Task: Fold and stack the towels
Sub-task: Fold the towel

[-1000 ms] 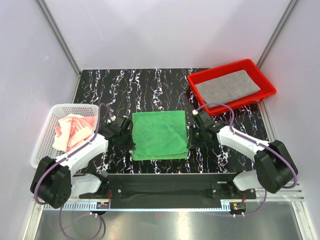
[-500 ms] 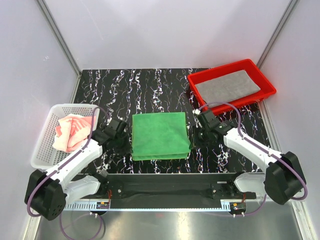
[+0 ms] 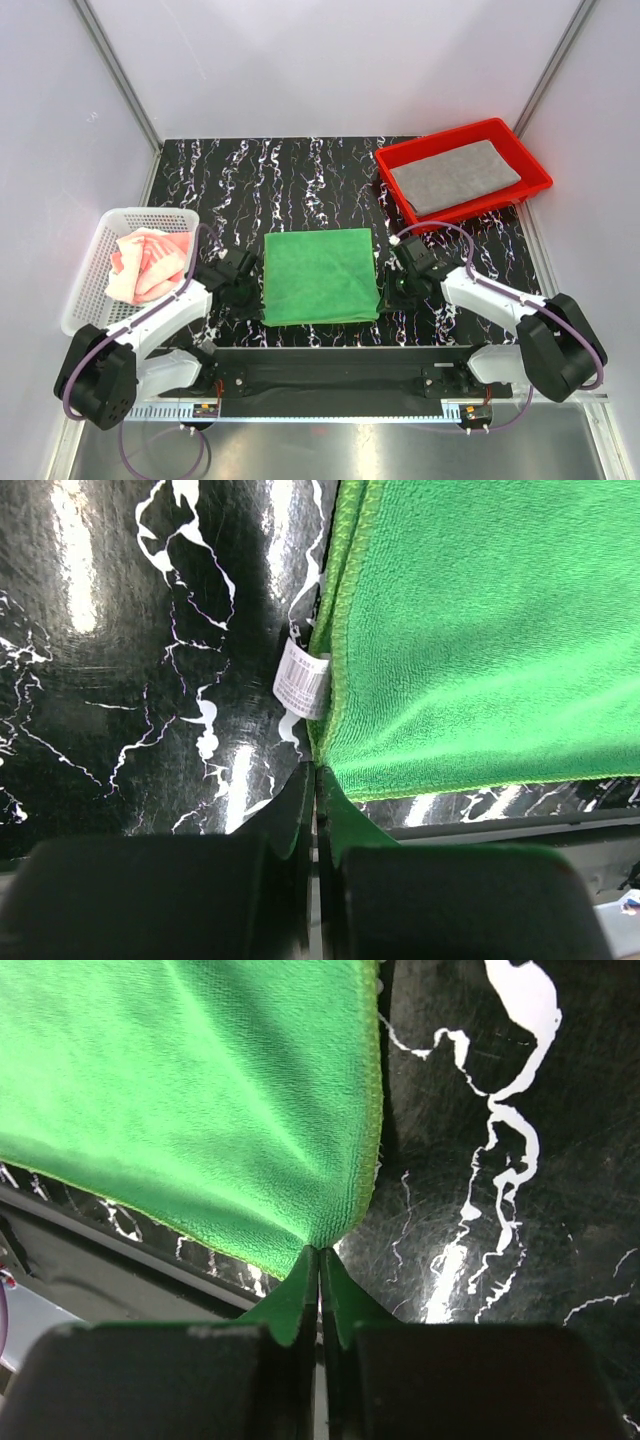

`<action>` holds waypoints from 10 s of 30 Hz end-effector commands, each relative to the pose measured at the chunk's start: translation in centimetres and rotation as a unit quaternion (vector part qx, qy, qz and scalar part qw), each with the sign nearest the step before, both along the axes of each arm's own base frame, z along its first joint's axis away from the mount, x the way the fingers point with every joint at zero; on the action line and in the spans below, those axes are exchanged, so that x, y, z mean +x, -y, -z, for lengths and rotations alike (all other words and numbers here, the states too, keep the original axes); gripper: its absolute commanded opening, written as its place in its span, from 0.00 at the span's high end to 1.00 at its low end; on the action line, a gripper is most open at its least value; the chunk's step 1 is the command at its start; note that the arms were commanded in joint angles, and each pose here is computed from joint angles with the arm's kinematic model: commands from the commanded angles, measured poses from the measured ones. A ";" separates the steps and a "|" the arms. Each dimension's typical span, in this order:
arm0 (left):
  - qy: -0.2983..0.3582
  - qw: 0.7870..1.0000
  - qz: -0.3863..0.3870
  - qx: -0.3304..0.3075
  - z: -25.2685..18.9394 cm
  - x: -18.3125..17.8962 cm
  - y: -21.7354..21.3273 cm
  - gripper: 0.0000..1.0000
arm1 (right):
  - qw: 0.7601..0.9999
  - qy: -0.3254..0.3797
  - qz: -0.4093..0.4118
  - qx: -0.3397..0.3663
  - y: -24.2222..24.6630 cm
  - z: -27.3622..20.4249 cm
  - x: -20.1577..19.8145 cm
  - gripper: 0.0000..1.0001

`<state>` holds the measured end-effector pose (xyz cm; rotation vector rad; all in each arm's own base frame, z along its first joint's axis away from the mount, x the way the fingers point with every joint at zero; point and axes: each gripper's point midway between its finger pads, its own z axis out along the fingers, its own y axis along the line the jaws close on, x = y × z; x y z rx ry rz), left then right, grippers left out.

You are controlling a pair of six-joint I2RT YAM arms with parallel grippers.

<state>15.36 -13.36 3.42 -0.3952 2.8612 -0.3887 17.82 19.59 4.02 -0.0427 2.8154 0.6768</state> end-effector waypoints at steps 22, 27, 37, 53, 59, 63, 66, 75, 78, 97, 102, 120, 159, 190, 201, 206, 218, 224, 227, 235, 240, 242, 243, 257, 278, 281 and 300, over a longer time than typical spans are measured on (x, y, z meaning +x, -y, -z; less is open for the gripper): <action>0.265 0.929 0.201 0.162 -13.8 22.9 0.1 0.45 | 0.936 0.224 -0.268 -0.040 -4.2 -13.1 17.1 0.57; 0.223 0.940 0.237 0.100 -10.3 25.3 0.4 0.41 | 0.927 0.204 -0.309 -0.055 -4.1 -10.4 22.2 0.51; 0.175 0.934 0.303 0.070 -5.4 27.6 0.0 0.44 | 0.918 0.130 -0.360 -0.103 -1.2 -2.9 24.4 0.50; 0.137 0.928 0.347 0.020 -1.0 27.2 0.8 0.48 | 0.908 0.102 -0.405 -0.033 -1.8 0.2 23.7 0.48; 0.131 0.930 0.342 0.022 -0.5 27.3 -0.2 0.52 | 0.907 0.106 -0.407 -0.038 -1.8 1.0 24.2 0.54; 0.135 0.929 0.343 0.023 -0.8 27.4 -0.4 0.60 | 0.906 0.110 -0.408 -0.033 -1.9 1.2 24.4 0.64; 0.131 0.928 0.347 0.024 -0.8 27.2 -0.4 0.60 | 0.903 0.110 -0.413 -0.034 -1.8 1.4 24.2 0.65; 0.119 0.927 0.354 0.025 -0.8 26.4 -0.8 0.56 | 0.903 0.112 -0.414 -0.034 -1.8 1.2 24.4 0.66; 0.114 0.927 0.356 0.027 -0.4 26.1 -0.9 0.58 | 0.901 0.115 -0.416 -0.035 -1.8 1.1 24.4 0.66; 0.111 0.932 0.345 0.005 -1.5 27.2 -1.3 1.00 | 0.894 0.151 -0.421 -0.032 -1.2 0.4 26.1 1.00; 0.168 0.930 0.323 0.048 -7.2 29.0 -2.1 1.00 | 0.888 0.222 -0.400 -0.054 -1.4 -6.2 27.7 1.00; 0.393 0.852 0.312 0.150 -27.7 23.9 -1.7 1.00 | 0.840 0.421 -0.325 -0.107 0.9 -26.9 24.7 1.00; 0.227 0.912 0.328 0.091 -6.7 34.6 -1.8 1.00 | 0.854 0.381 -0.334 -0.115 -2.0 -6.0 35.2 1.00; 0.234 0.905 0.343 0.093 -8.2 23.5 -1.8 1.00 | 0.853 0.412 -0.299 -0.114 1.4 -7.5 25.8 1.00; 0.212 0.910 0.346 0.079 -6.8 19.5 -0.2 1.00 | 0.878 0.373 -0.287 -0.092 1.4 -6.1 21.0 1.00; 0.198 0.914 0.345 0.083 -6.1 18.0 -0.4 1.00 | 0.889 0.346 -0.288 -0.084 1.2 -4.4 18.9 1.00; 0.212 0.919 0.319 0.096 -6.5 16.7 -1.0 1.00 | 0.899 0.328 -0.280 -0.074 0.6 -3.1 16.2 1.00; 0.190 0.925 0.311 0.112 -5.7 16.1 -1.3 0.99 | 0.904 0.303 -0.291 -0.078 0.0 -2.5 14.6 1.00; 0.183 0.926 0.315 0.100 -5.2 15.3 -0.7 0.96 | 0.906 0.290 -0.295 -0.088 0.3 -1.9 13.7 0.99; 0.155 0.934 0.262 0.187 -6.5 14.0 -3.7 0.68 | 0.918 0.248 -0.290 -0.107 1.0 -3.0 12.5 0.69; 0.177 0.942 0.178 0.224 -10.1 14.1 -5.6 0.60 | 0.921 0.250 -0.281 -0.099 1.4 -6.1 10.8 0.59; 0.179 0.951 0.144 0.206 -11.1 14.6 -5.0 0.60 | 0.926 0.245 -0.273 -0.087 1.0 -6.9 10.6 0.59; 0.180 0.958 0.127 0.184 -11.0 14.7 -4.3 0.60 | 0.938 0.232 -0.245 -0.077 0.8 -7.1 10.7 0.59; 0.149 0.988 0.045 -0.019 -3.6 14.7 1.1 0.57 | 0.990 0.116 0.048 -0.058 -1.2 -3.0 15.9 0.54; 0.117 0.992 0.037 0.021 -0.3 14.2 -0.2 0.78 | 0.996 0.061 0.047 -0.049 0.2 0.3 13.1 0.52; 0.115 0.993 0.034 0.017 -0.4 14.1 -0.1 0.78 | 0.996 0.060 0.053 -0.034 0.3 -0.6 12.8 0.49; 0.100 0.995 0.018 0.014 0.0 13.3 -0.2 0.91 | 0.997 0.032 0.065 -0.012 0.4 1.6 10.5 0.80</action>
